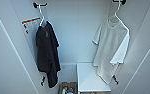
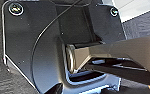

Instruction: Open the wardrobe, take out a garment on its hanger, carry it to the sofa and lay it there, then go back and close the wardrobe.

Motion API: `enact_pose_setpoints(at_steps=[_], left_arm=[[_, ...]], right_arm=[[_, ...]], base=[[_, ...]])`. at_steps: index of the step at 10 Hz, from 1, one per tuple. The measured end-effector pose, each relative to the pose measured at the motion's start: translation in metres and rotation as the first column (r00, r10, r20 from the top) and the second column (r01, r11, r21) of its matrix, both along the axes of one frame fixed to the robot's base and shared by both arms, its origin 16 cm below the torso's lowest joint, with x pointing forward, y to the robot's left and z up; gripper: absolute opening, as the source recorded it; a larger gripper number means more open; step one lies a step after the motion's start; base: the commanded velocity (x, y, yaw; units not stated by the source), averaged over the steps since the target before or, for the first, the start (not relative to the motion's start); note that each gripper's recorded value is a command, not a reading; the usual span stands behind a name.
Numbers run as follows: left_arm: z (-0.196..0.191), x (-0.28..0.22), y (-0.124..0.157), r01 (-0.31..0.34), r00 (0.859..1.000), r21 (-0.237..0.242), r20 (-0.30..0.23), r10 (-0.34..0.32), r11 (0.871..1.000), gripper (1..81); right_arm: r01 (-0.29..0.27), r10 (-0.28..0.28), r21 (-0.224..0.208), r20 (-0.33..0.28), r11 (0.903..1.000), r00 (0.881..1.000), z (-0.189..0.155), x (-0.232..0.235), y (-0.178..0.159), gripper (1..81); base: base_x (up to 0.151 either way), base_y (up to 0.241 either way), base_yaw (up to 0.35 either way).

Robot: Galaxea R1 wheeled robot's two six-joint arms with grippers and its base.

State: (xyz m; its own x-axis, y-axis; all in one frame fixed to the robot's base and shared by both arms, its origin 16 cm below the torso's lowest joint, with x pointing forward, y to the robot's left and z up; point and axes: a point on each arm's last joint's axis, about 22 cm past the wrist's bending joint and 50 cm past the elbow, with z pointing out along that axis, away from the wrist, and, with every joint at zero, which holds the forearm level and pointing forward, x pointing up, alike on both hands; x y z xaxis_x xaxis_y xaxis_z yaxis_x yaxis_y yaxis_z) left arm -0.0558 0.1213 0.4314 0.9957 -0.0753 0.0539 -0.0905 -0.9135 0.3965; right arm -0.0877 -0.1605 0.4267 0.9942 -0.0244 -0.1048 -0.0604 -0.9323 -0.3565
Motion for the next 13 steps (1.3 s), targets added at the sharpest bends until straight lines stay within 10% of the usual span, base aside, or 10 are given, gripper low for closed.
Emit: enact_pose_setpoints(at_steps=[13], left_arm=[[0.0,-0.002,0.0,0.002,1.0,0.0,-0.003,-0.002,1.0,81.1]], right_arm=[[-0.052,0.052,0.008,0.003,0.9986,0.999,0.002,-0.011,0.001,81.1]], base=[[0.06,0.0,0.0]])
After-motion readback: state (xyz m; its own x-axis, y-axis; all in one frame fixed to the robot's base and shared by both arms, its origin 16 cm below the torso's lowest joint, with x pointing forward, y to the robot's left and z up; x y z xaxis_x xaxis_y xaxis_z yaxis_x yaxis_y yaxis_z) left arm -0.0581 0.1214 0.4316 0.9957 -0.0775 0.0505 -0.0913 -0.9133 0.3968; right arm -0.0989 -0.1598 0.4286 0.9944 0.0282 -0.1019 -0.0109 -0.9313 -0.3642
